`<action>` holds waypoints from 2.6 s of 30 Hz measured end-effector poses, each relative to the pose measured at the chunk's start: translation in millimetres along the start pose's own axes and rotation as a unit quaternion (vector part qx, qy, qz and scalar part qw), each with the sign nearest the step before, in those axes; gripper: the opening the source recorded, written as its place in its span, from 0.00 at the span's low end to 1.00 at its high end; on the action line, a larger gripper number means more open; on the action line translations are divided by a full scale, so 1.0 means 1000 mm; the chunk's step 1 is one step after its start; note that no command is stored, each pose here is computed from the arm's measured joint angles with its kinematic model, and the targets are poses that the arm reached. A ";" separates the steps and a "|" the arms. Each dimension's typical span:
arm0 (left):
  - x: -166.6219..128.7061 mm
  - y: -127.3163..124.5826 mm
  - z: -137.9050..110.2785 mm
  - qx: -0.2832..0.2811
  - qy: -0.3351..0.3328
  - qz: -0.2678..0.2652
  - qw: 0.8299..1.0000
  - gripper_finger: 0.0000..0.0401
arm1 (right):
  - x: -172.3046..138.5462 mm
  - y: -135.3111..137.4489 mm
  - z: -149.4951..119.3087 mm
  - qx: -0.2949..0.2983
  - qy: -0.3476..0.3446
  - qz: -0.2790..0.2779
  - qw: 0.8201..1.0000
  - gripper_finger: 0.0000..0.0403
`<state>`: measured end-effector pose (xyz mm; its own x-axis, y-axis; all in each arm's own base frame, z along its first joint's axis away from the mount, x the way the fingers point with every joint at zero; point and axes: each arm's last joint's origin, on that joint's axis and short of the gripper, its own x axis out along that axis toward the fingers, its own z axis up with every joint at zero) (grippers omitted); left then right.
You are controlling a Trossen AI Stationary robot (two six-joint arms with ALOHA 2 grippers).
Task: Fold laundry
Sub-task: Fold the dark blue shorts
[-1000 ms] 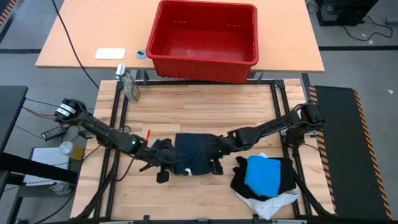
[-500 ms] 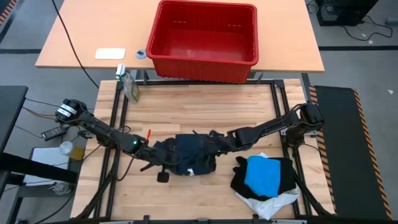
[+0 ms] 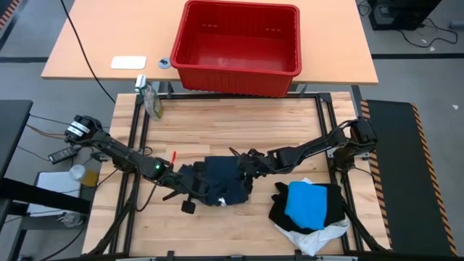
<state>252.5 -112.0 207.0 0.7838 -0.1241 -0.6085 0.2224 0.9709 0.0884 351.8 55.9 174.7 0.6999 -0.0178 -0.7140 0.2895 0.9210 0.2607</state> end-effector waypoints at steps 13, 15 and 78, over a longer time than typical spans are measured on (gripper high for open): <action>-0.005 -0.032 0.000 0.046 0.014 -0.129 0.990 0.68 | -0.001 0.007 -0.005 -0.033 0.015 0.020 0.999 0.51; -0.012 -0.029 0.009 0.015 0.005 -0.122 0.992 0.68 | -0.001 0.007 -0.007 -0.049 -0.001 -0.005 0.999 0.51; 0.042 0.177 -0.076 -0.184 0.083 0.090 0.975 0.43 | 0.020 -0.058 0.038 0.038 0.033 -0.020 0.999 0.47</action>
<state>281.2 69.8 137.1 0.6792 0.0597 -0.7315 -0.1564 0.9856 -0.0648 373.4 -13.1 170.3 0.6432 -0.0255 -0.7653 0.3657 0.8883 0.2778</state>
